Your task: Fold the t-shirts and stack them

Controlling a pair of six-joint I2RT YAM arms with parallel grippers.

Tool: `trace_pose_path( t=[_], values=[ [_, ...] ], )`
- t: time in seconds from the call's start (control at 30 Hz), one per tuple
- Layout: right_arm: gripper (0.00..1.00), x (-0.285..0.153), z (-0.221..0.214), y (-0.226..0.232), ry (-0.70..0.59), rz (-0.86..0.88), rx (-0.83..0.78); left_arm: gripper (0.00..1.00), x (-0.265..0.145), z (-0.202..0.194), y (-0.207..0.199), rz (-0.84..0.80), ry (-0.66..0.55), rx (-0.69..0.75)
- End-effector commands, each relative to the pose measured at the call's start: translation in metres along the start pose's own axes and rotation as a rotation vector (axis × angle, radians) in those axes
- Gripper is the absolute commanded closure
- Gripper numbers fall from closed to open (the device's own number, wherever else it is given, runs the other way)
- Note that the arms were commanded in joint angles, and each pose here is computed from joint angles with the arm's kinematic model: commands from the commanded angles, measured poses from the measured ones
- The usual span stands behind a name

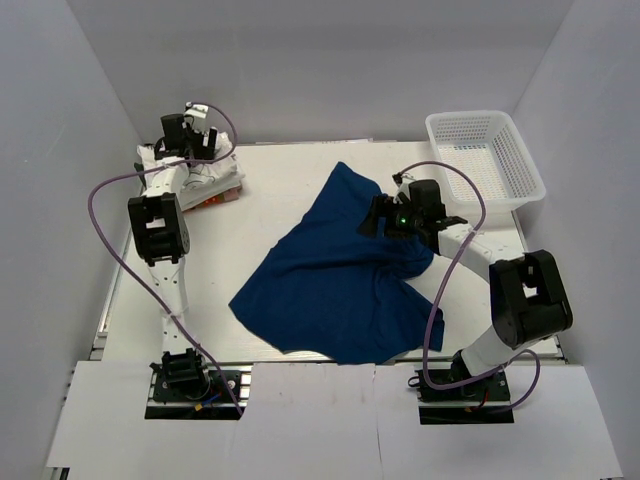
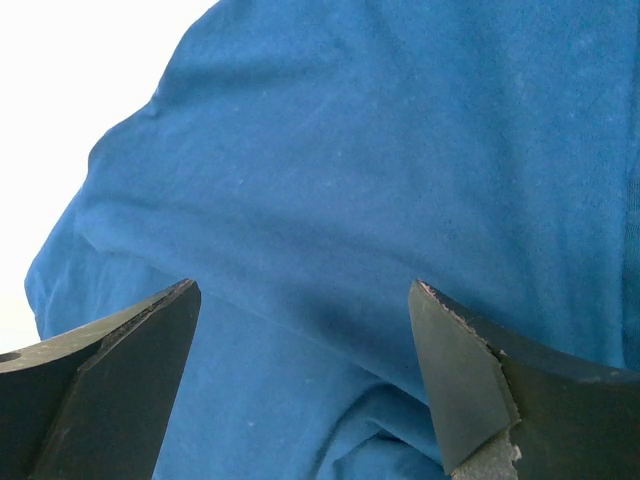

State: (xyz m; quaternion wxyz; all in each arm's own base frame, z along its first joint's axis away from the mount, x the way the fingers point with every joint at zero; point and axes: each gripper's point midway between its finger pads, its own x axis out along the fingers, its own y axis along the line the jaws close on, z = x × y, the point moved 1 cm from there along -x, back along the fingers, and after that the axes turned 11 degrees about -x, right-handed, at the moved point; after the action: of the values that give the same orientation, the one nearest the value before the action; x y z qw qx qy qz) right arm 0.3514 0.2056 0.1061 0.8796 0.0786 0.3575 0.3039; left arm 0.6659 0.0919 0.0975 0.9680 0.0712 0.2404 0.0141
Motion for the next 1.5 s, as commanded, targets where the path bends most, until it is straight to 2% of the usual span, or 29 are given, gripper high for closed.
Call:
trace_pose_path(
  t=[0.0, 0.1, 0.13, 0.23, 0.27, 0.37, 0.4, 0.53, 0.6, 0.67, 0.77, 0.93, 0.97, 1.03, 1.17, 1.27, 1.3, 1.33, 1.4, 1.47],
  values=[
    [0.1, -0.001, 0.021, 0.007, -0.032, 0.026, -0.018, 0.01, -0.003, -0.029, 0.011, -0.02, 0.122, -0.04],
    [0.1, -0.009, 0.028, 0.014, -0.064, 0.039, -0.034, 0.01, -0.029, 0.025, 0.029, 0.081, 0.022, -0.136],
    [0.1, -0.009, 0.025, 0.013, -0.063, 0.033, -0.039, 0.01, -0.052, 0.062, 0.032, 0.108, -0.044, -0.163],
    [0.1, -0.011, 0.013, 0.007, -0.039, -0.005, -0.068, 0.01, -0.088, 0.098, 0.035, 0.121, -0.097, -0.246],
    [0.1, -0.012, 0.008, 0.006, -0.028, -0.014, -0.068, 0.01, -0.113, 0.12, 0.03, 0.112, -0.131, -0.288],
    [0.1, -0.015, -0.005, 0.007, -0.017, -0.007, -0.067, 0.01, -0.141, 0.116, 0.034, 0.171, -0.105, -0.391],
    [0.1, -0.015, -0.012, 0.006, -0.008, -0.003, -0.066, 0.01, -0.16, 0.125, 0.032, 0.176, -0.123, -0.484],
    [0.1, -0.021, -0.016, 0.009, -0.016, 0.004, -0.077, 0.01, -0.171, 0.079, 0.035, 0.266, -0.013, -0.711],
    [0.1, -0.023, -0.017, 0.009, -0.017, 0.003, -0.08, 0.01, -0.175, 0.068, 0.038, 0.318, 0.018, -0.76],
    [0.1, -0.025, -0.016, 0.009, -0.033, 0.003, -0.083, 0.01, -0.169, 0.041, 0.032, 0.377, 0.125, -0.864],
    [0.1, -0.026, -0.018, 0.011, -0.03, 0.009, -0.084, 0.01, -0.163, 0.014, 0.029, 0.422, 0.213, -0.947],
    [0.1, -0.024, -0.02, 0.004, -0.021, -0.016, -0.083, 0.01, -0.135, -0.015, 0.028, 0.471, 0.304, -0.937],
    [0.1, -0.021, -0.023, 0.004, -0.008, -0.02, -0.082, 0.01, -0.132, -0.031, 0.025, 0.492, 0.365, -0.942],
    [0.1, -0.021, -0.022, 0.002, -0.009, -0.026, -0.077, 0.01, -0.131, -0.039, 0.029, 0.522, 0.378, -0.966],
    [0.1, -0.018, -0.025, -0.002, 0.005, -0.042, -0.066, 0.01, -0.129, -0.088, 0.032, 0.592, 0.481, -1.033],
    [0.1, -0.016, -0.025, -0.004, 0.007, -0.05, -0.061, 0.01, -0.116, -0.116, 0.03, 0.558, 0.516, -1.055],
    [0.1, -0.015, -0.025, -0.004, 0.012, -0.049, -0.06, 0.01, -0.104, -0.111, 0.029, 0.517, 0.48, -1.058],
    [0.1, -0.015, -0.021, -0.004, 0.005, -0.051, -0.063, 0.01, -0.095, -0.113, 0.021, 0.432, 0.494, -1.021],
    [0.1, -0.014, -0.021, -0.005, 0.005, -0.057, -0.064, 0.01, -0.074, -0.109, 0.021, 0.351, 0.449, -0.956],
    [0.1, -0.013, -0.016, -0.008, 0.0, -0.074, -0.069, 0.02, -0.061, -0.104, 0.025, 0.319, 0.425, -0.825]
  ],
)
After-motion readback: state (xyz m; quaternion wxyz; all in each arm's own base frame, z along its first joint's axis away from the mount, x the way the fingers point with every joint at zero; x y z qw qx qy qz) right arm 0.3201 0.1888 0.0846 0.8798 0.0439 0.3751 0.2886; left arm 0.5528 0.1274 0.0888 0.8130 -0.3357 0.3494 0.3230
